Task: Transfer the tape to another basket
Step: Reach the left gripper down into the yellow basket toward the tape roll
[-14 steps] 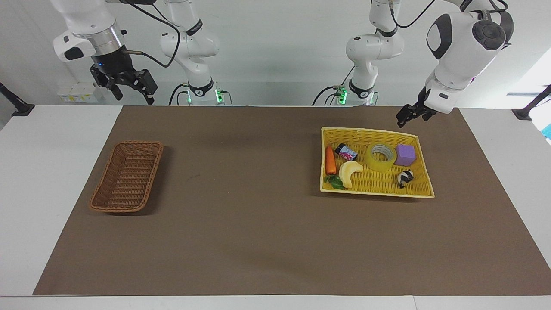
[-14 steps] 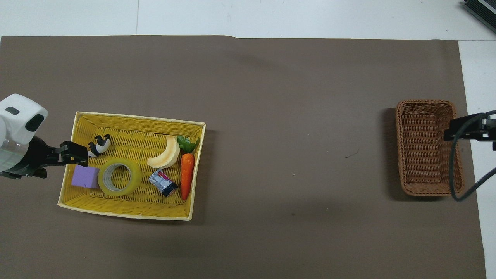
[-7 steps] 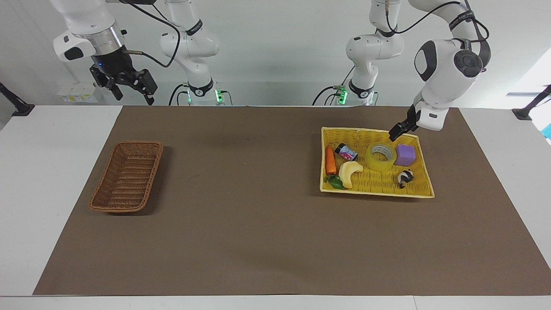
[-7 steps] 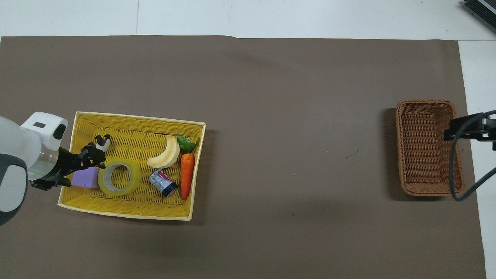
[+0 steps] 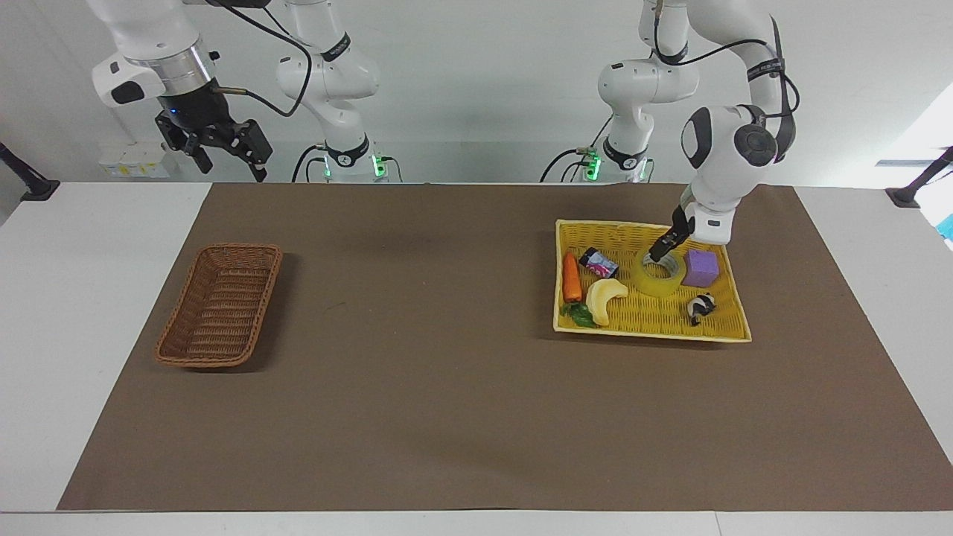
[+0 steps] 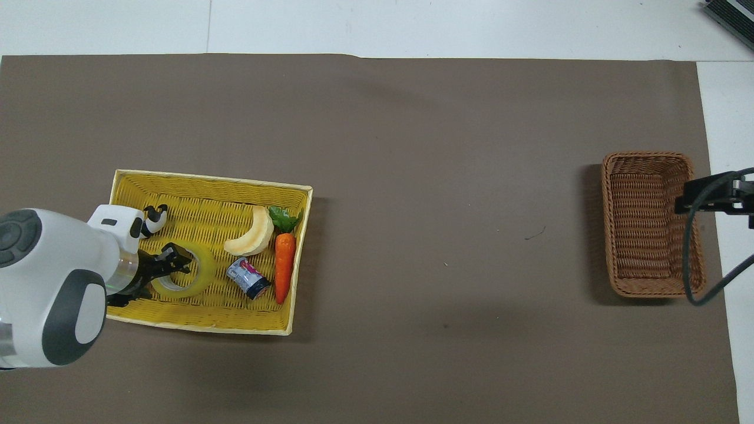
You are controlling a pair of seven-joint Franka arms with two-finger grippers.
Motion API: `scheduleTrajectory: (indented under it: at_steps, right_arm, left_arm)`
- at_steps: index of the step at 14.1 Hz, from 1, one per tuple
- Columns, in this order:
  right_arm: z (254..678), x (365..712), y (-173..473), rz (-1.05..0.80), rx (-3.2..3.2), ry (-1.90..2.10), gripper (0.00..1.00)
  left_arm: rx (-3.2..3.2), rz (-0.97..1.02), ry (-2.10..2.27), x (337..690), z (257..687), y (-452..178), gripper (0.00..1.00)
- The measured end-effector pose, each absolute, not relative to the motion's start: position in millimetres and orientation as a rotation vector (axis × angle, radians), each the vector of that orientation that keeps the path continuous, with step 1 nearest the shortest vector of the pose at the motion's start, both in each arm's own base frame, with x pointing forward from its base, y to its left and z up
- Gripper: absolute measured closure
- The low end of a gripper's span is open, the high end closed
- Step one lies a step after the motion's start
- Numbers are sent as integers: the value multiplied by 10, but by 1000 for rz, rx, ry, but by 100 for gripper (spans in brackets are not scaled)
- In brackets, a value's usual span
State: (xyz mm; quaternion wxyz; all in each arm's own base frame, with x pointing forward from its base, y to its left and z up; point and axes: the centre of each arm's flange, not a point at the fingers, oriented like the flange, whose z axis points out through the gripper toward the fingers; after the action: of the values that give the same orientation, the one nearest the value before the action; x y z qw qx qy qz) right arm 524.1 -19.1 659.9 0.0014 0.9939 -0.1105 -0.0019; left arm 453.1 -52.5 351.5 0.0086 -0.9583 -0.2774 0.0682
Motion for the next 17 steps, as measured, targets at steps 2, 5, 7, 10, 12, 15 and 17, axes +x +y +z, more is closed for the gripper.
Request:
scheduleTrajectory:
  at_steps: [2, 5, 7, 10, 12, 15, 17]
  right_arm:
    - [6600, 5241, -191, -6, 3120, -347, 0]
    - [6599, 5241, -191, -6, 3120, -347, 0]
    - [6599, 5241, -191, -6, 3120, -347, 0]
    - [6600, 5241, -191, -6, 3120, -347, 0]
    - [6599, 5241, -191, -6, 3120, -347, 0]
    - [6599, 5241, -191, -6, 3120, -347, 0]
    - [6599, 5241, -191, -6, 3120, -347, 0]
  left_arm:
    - [-2995, 207, -871, 4466, 3426, -520, 16]
    - [-3003, 173, -879, 4423, 3415, -512, 16]
    - [-3004, 166, -881, 4386, 3383, -504, 20]
    - [-3000, 160, -902, 4387, 3373, -466, 20]
    - [-2985, 144, -968, 4424, 3416, -438, 20]
    - [-2974, 127, -1016, 4465, 3467, -407, 23]
    - [-2966, 137, -1034, 4448, 3436, -329, 32]
